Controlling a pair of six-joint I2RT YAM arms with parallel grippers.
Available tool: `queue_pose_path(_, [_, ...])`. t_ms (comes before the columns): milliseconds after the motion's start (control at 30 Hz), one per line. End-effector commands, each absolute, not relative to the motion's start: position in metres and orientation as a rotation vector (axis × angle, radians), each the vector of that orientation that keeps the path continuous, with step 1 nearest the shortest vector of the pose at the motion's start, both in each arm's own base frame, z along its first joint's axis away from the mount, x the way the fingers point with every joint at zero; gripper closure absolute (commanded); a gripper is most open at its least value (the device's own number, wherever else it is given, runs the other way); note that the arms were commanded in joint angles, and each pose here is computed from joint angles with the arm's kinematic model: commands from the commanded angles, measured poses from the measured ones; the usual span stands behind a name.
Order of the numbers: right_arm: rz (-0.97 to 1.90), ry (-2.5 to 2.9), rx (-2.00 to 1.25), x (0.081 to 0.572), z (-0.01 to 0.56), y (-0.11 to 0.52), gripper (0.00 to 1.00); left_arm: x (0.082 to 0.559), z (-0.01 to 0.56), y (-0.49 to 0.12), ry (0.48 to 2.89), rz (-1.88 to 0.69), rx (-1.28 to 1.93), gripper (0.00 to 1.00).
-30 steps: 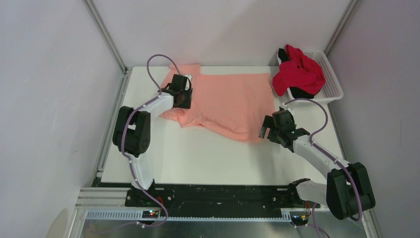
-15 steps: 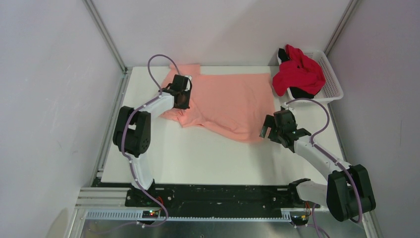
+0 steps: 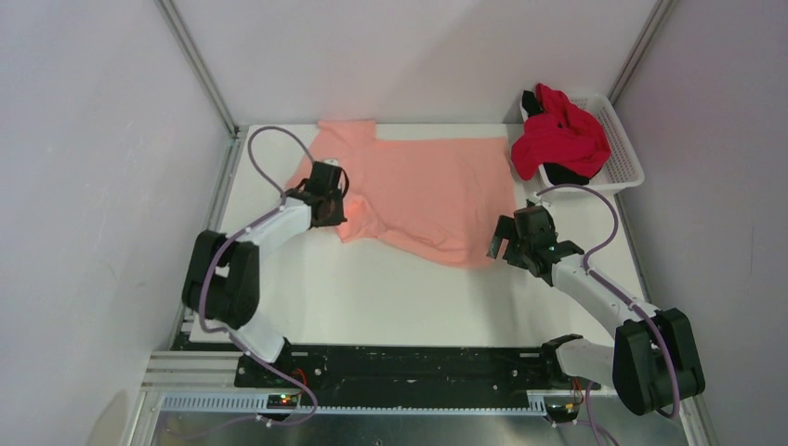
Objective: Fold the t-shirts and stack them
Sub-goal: Flatten out the tshirt
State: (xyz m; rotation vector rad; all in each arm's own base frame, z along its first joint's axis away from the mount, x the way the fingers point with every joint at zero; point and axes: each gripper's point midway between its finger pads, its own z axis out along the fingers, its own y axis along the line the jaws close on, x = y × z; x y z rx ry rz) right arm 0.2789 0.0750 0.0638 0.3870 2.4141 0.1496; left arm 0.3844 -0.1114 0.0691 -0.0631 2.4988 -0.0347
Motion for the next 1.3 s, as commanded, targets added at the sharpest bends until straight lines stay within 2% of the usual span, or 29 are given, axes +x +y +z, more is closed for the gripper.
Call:
queue_pose_path(0, [0.179,2.403,0.384,0.278,0.066,0.078,0.01,0.349,0.077,-0.098,2.46,-0.019,-0.225,1.0])
queue_pose_path(167, [0.173,2.401,0.377,0.275,0.067,0.08,0.01,0.314,0.088,-0.096,2.419,-0.119,-0.32,1.0])
queue_pose_path(367, [0.174,2.397,0.383,0.272,0.068,0.082,0.01,0.256,0.094,-0.058,2.384,-0.012,-0.5,1.0])
queue_pose_path(567, [0.165,2.418,0.39,0.264,0.067,0.082,0.01,0.219,0.091,-0.076,2.378,-0.264,-0.662,1.0])
queue_pose_path(733, [0.129,2.41,0.44,0.258,0.069,0.074,0.01,0.181,0.067,-0.049,2.385,-0.135,-0.905,1.0])
queue_pose_path(867, [0.128,2.393,0.464,0.259,0.073,0.071,0.01,0.161,0.054,-0.056,2.422,-0.205,-0.984,1.0])
queue_pose_path(1000, [0.158,2.355,0.475,0.268,0.079,0.074,0.01,0.14,0.047,-0.042,2.452,-0.097,-1.057,1.0])
queue_pose_path(1100, [0.234,2.341,0.481,0.276,0.082,0.083,0.01,0.142,0.055,-0.042,2.432,-0.102,-1.057,0.99])
queue_pose_path(1167, [0.279,2.335,0.483,0.282,0.082,0.089,0.01,0.148,0.064,-0.04,2.407,-0.095,-1.037,0.77])
queue_pose_path(1200, [0.295,2.335,0.496,0.286,0.081,0.091,0.01,0.151,0.069,-0.039,2.395,-0.087,-1.023,0.55])
queue_pose_path(1233, [0.299,2.325,0.517,0.29,0.082,0.089,0.01,0.16,0.082,-0.036,2.346,-0.082,-1.012,0.47])
queue_pose_path(1267, [0.308,2.326,0.54,0.294,0.081,0.089,0.01,0.165,0.09,-0.034,2.317,-0.073,-1.002,0.24])
